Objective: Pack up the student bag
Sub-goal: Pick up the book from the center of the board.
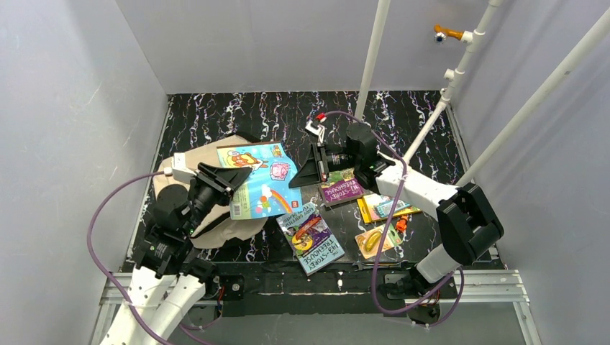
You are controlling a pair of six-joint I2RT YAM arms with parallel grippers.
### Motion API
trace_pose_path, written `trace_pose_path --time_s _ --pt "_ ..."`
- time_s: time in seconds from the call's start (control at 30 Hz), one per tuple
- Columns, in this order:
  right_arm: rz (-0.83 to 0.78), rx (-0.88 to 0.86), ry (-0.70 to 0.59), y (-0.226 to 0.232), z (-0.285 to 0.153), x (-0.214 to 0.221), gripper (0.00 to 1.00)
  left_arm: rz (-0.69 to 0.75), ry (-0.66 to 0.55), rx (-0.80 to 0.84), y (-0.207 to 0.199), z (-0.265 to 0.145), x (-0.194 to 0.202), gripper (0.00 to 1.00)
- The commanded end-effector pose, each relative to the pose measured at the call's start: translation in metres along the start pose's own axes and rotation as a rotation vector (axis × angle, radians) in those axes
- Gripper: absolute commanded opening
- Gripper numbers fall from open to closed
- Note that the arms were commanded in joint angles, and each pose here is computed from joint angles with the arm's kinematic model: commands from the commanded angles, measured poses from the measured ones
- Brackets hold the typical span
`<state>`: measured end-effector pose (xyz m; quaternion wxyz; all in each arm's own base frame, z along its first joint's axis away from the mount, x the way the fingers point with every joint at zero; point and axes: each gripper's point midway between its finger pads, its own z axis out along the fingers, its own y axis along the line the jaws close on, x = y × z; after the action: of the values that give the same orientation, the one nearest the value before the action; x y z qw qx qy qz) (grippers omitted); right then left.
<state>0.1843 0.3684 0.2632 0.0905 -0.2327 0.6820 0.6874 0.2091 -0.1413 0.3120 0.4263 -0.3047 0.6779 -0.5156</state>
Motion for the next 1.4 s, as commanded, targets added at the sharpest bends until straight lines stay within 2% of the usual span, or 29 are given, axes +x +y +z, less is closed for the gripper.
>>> trace_pose_path --time_s 0.0,0.03,0.1,0.17,0.33,0.37,0.47,0.57,0.67,0.7,0.77,0.8,0.87,0.97,1.03,1.1,1.17,1.23,1.27,1.3,1.33,1.37 --pt "-0.040 0.025 -0.008 -0.004 -0.005 -0.013 0.02 0.146 -0.031 -0.027 -0.013 -0.009 -0.012 0.10" --pt "-0.031 0.034 -0.023 -0.005 -0.004 -0.017 0.07 0.149 -0.036 -0.039 -0.012 -0.007 -0.014 0.07" --pt "0.010 0.060 -0.069 -0.009 -0.001 -0.029 0.24 0.150 -0.051 -0.045 -0.015 -0.005 -0.018 0.00" --pt "0.036 0.053 -0.135 -0.006 0.003 -0.042 0.34 0.149 -0.104 -0.054 -0.018 -0.001 -0.029 0.00" --pt "0.049 -0.028 -0.346 0.018 0.011 -0.069 0.81 0.093 -0.167 -0.033 -0.036 0.010 -0.043 0.00" --pt "0.044 -0.043 -0.371 0.024 0.017 -0.070 0.87 0.066 -0.172 -0.023 -0.039 0.013 -0.044 0.00" --pt "0.044 -0.121 -0.416 0.044 0.041 -0.069 0.97 0.003 -0.170 0.033 -0.050 0.025 -0.045 0.00" --pt "0.095 -0.158 -0.430 0.045 0.051 -0.065 0.98 0.006 -0.147 0.048 -0.059 0.029 -0.043 0.00" --pt "0.151 -0.206 -0.483 0.047 0.043 -0.072 0.88 0.025 -0.122 0.026 -0.055 0.028 -0.038 0.00" --pt "0.158 -0.238 -0.496 0.052 0.041 -0.074 0.81 0.026 -0.117 0.018 -0.051 0.028 -0.037 0.00" --pt "0.166 -0.299 -0.514 0.062 0.036 -0.076 0.60 0.022 -0.106 0.001 -0.040 0.026 -0.033 0.00" --pt "0.176 -0.306 -0.518 0.063 0.035 -0.076 0.56 0.021 -0.105 -0.010 -0.035 0.024 -0.031 0.00" --pt "0.177 -0.301 -0.538 0.059 0.029 -0.078 0.60 0.023 -0.109 -0.027 -0.027 0.019 -0.030 0.00" --pt "0.176 -0.281 -0.554 0.050 0.021 -0.079 0.72 0.027 -0.122 -0.030 -0.023 0.013 -0.031 0.00" --pt "0.164 -0.283 -0.548 0.051 0.019 -0.081 0.74 0.036 -0.116 -0.033 -0.023 0.012 -0.030 0.00" --pt "0.144 -0.303 -0.519 0.059 0.022 -0.081 0.69 0.043 -0.106 -0.033 -0.025 0.012 -0.029 0.00" --pt "0.141 -0.312 -0.502 0.062 0.023 -0.081 0.59 0.049 -0.094 -0.032 -0.025 0.014 -0.027 0.00" --pt "0.141 -0.316 -0.518 0.062 0.019 -0.082 0.38 0.061 -0.076 -0.044 -0.023 0.014 -0.024 0.00" --pt "0.140 -0.312 -0.524 0.061 0.017 -0.084 0.22 0.071 -0.064 -0.059 -0.020 0.012 -0.022 0.10" --pt "0.136 -0.311 -0.529 0.060 0.014 -0.086 0.07 0.077 -0.052 -0.093 -0.014 0.009 -0.020 0.27" --pt "0.131 -0.310 -0.533 0.059 0.010 -0.088 0.01 0.091 -0.041 -0.123 -0.009 0.005 -0.019 0.50" --pt "0.127 -0.306 -0.541 0.057 0.006 -0.090 0.01 0.112 -0.030 -0.152 -0.004 0.000 -0.017 0.67"
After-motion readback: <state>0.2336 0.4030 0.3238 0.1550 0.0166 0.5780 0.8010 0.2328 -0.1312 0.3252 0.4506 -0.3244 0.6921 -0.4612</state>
